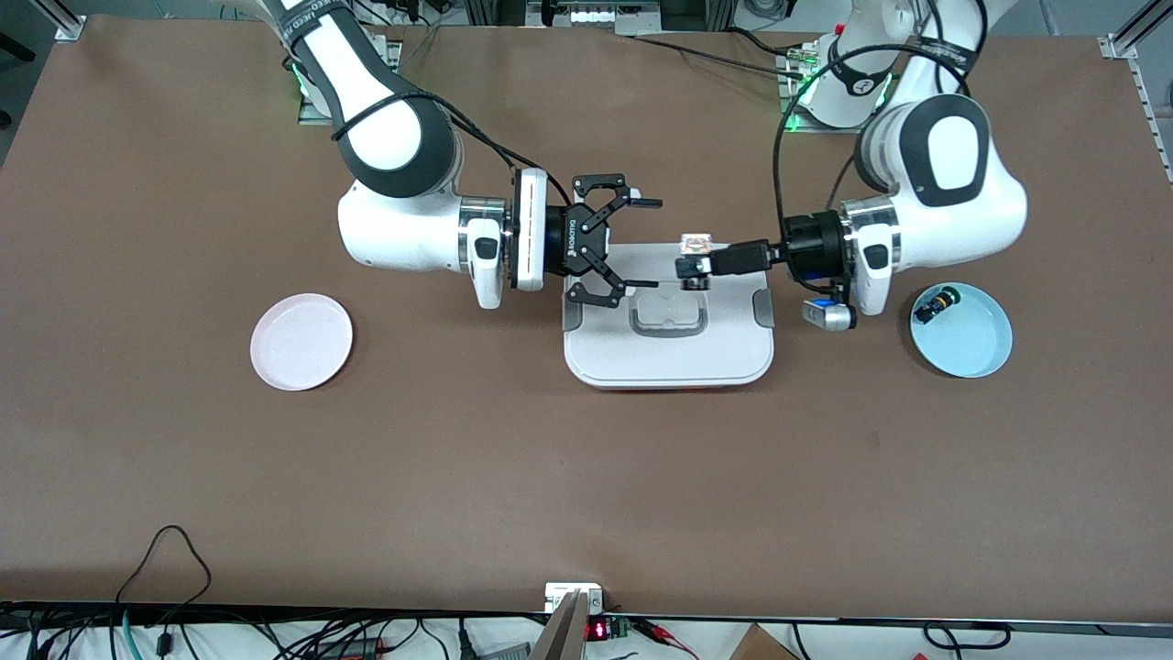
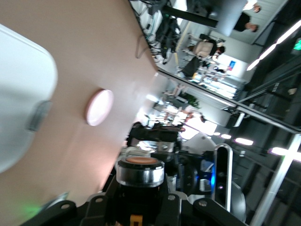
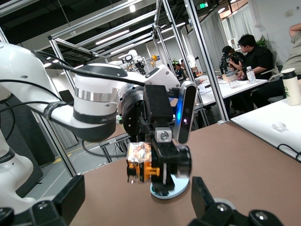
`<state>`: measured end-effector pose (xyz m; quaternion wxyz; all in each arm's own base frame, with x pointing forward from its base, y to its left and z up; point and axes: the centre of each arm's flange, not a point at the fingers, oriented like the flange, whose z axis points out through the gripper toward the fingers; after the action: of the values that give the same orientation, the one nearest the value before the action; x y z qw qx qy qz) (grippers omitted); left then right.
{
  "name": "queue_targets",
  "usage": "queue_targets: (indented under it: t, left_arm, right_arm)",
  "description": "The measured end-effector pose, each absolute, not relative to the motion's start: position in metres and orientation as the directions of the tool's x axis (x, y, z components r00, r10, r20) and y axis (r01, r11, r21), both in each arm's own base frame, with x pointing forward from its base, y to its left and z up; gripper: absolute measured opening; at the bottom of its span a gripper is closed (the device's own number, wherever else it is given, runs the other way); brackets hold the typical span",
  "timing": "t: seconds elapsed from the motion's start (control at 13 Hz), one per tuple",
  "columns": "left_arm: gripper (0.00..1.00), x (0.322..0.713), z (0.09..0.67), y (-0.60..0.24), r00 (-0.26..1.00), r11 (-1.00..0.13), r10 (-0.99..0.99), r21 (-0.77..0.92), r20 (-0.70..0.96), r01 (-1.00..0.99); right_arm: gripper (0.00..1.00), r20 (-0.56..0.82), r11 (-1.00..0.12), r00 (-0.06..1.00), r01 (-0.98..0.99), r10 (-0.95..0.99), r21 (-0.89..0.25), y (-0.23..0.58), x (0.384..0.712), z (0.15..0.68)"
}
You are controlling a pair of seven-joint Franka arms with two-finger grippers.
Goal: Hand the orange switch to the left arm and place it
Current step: 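Carry the switch to the blue plate while the right gripper withdraws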
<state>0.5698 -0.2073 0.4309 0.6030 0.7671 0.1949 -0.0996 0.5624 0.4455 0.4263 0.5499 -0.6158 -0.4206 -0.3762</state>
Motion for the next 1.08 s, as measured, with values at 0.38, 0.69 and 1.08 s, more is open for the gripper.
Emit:
queue_targets:
  t: [0.38, 0.69, 1.08]
  left_arm:
    - [0.34, 0.567, 0.383, -0.106, 0.956, -0.689, 0.112, 0.672, -0.272, 0.272]
    - [0.34, 0.563, 0.334, -0.019, 0.962, -0.939, 0.043, 0.319, -0.268, 0.131]
    - [0.34, 0.565, 0.278, 0.072, 0.960, -1.000, 0.007, 0.008, -0.280, 0.009]
  right_arm:
    - [1.00, 0.911, -0.041, 0.386, 0.922, 0.142, -0.384, 0.378, 0.592, 0.398]
    - [1.00, 0.862, 0.006, 0.459, 0.882, 0.215, -0.471, 0.303, 0.609, 0.380]
    - [1.00, 0.554, -0.218, 0.686, 0.700, 0.471, -0.680, 0.240, 0.614, 0.376]
